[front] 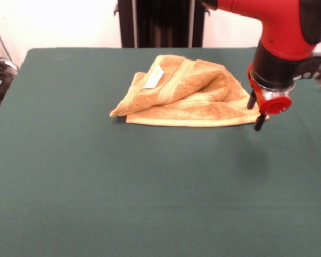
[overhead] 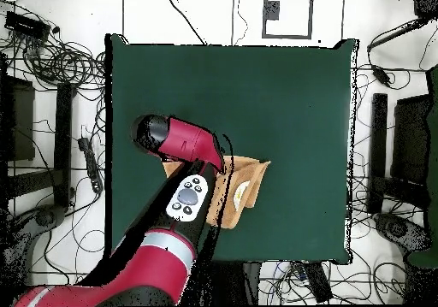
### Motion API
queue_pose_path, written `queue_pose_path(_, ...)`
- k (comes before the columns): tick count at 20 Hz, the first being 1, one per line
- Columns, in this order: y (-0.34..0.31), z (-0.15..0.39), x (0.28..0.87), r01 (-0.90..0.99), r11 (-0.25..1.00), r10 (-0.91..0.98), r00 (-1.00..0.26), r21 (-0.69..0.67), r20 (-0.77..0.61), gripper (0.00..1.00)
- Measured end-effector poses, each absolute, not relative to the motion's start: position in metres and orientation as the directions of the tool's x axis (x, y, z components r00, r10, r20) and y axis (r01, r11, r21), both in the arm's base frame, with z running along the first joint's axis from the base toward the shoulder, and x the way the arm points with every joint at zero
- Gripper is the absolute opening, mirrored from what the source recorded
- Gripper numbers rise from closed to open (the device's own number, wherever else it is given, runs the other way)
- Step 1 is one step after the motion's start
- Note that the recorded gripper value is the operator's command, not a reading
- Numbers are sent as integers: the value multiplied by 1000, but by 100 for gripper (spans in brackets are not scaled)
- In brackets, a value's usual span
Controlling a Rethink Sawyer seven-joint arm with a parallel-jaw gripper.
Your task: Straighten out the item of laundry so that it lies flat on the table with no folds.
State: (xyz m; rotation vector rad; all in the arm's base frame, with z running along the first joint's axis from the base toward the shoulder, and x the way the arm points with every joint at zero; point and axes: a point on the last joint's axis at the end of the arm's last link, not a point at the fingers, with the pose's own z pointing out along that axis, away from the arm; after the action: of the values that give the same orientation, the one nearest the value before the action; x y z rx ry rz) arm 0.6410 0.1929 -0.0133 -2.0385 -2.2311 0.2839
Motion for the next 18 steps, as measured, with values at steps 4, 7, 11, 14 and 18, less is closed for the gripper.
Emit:
queue_pose_path(4,193,-14,641,974,83,994,-95,-209,-48,100)
queue_pose_path(7,193,-14,641,974,83,994,-95,-209,-48,100)
queue_pose_path(11,193,-14,641,974,84,994,-96,-209,-48,100)
queue_pose_path(14,193,-14,642,975,85,994,-97,-208,-48,100)
queue_pose_path(18,194,-14,644,975,87,994,-99,-204,-48,100)
